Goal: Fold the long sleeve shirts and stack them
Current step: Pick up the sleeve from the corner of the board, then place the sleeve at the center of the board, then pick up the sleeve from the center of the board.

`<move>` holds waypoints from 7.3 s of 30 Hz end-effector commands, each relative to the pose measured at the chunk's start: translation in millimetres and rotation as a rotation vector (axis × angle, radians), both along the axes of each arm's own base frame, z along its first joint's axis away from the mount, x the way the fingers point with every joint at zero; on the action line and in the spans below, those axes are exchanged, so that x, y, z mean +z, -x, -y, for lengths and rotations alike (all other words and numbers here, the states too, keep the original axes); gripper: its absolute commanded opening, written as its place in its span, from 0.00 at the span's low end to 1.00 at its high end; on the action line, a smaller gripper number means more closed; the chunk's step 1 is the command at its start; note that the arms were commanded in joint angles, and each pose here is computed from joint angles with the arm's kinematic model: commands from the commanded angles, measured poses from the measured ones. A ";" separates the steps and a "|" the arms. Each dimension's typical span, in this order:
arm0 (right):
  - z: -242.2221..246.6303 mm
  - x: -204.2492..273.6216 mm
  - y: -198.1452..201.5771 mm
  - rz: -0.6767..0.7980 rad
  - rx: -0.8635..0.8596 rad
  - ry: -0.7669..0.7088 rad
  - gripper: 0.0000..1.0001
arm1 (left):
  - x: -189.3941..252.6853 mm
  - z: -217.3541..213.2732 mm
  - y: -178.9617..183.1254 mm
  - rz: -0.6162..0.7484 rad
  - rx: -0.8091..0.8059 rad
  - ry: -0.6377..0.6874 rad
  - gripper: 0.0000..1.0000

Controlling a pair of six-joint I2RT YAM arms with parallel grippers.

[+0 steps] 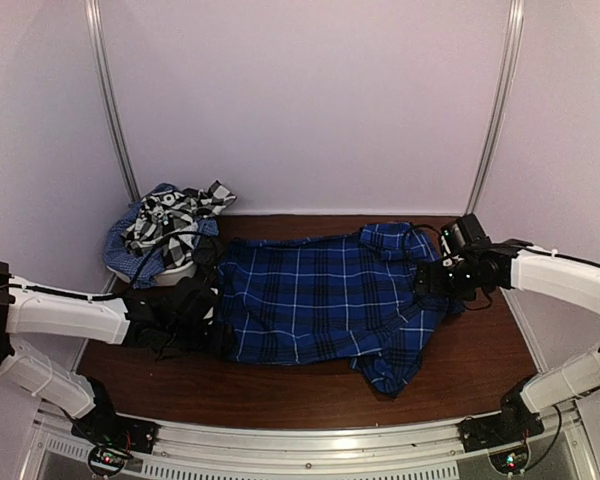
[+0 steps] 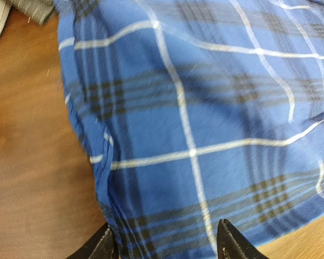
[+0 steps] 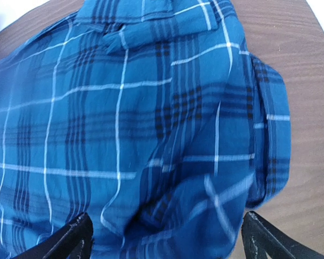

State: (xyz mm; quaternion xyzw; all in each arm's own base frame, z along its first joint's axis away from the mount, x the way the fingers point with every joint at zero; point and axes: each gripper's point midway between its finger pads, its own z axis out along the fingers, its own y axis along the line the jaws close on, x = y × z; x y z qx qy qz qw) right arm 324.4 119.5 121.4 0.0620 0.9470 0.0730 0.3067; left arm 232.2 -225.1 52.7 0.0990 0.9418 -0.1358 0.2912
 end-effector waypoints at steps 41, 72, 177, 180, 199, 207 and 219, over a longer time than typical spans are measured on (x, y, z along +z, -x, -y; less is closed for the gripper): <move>-41.2 -117.2 143.7 -0.182 0.045 0.137 0.39 | 71.4 26.2 -27.8 0.162 -0.039 0.081 0.73; -56.0 29.1 226.8 -0.107 -0.007 0.151 0.00 | 109.3 33.6 -39.5 0.256 -0.075 0.080 0.74; -24.5 25.1 -13.2 0.156 0.068 0.549 0.00 | 66.4 38.0 -39.7 0.193 -0.118 -0.002 0.97; -2.6 64.8 -4.3 0.180 -0.030 0.580 0.00 | 66.6 39.3 -40.7 0.193 -0.119 -0.006 0.97; 73.5 240.2 57.7 0.357 -0.271 0.480 0.00 | 61.8 44.7 -45.0 0.184 -0.128 -0.023 0.97; 72.6 264.9 58.8 0.384 -0.258 0.456 0.00 | 56.3 42.7 -43.7 0.173 -0.127 -0.035 0.97; 56.7 304.4 42.4 0.435 -0.211 0.452 0.02 | 49.6 41.5 -40.4 0.161 -0.140 -0.042 0.97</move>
